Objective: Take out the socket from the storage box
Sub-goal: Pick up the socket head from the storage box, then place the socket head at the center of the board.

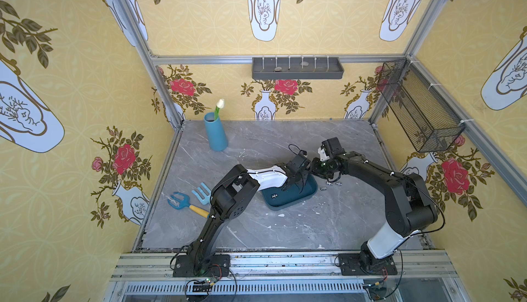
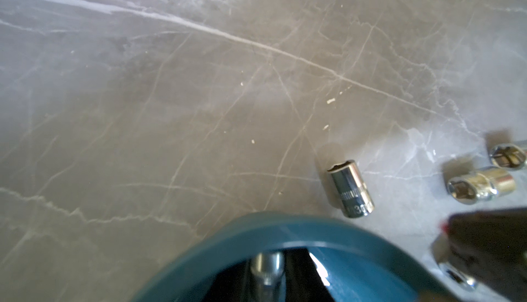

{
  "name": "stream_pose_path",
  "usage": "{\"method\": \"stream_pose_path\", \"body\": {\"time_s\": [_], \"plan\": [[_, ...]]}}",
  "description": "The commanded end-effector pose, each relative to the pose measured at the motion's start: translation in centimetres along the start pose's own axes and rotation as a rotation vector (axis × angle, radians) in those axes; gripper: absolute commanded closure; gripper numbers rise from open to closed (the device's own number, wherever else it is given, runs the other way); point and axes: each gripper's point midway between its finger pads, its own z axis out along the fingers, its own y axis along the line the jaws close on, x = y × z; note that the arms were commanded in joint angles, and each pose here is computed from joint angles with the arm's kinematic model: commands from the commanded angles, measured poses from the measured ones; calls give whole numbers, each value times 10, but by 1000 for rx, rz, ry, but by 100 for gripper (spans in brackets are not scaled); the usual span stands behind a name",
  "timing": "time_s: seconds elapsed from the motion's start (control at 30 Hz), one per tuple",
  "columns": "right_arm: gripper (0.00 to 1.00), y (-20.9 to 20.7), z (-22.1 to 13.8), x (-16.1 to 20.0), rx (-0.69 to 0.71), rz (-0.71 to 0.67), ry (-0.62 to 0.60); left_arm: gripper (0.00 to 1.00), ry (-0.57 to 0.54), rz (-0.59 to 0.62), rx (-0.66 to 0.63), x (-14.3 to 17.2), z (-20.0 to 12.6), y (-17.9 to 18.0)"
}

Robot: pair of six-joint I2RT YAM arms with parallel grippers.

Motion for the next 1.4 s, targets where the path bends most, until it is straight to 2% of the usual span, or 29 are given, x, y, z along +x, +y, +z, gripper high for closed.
{"method": "stream_pose_path", "body": {"time_s": [0.0, 0.17, 0.43, 0.67, 0.83, 1.03, 1.27, 1.37], "plan": [[61, 0, -4, -1, 4, 2, -7, 83, 1, 12, -13, 3, -2, 3], [61, 0, -6, -3, 10, 2, -16, 84, -27, -4, 11, -4, -25, 1], [61, 0, -10, -7, 23, -13, -30, 84, -90, -41, 31, -16, -88, 7], [61, 6, -23, -15, 23, -50, -57, 83, -148, -138, -47, -13, -151, 58], [61, 10, -34, -19, 25, -76, -70, 83, -164, -232, -122, 5, -184, 106], [61, 22, -48, -20, -7, -144, -91, 83, -129, -316, -189, 45, -190, 149], [60, 55, -58, -9, -73, -301, -90, 84, -55, -377, -222, 91, -168, 166], [59, 68, -56, -2, -79, -315, -86, 84, -38, -396, -220, 103, -159, 167]]}}
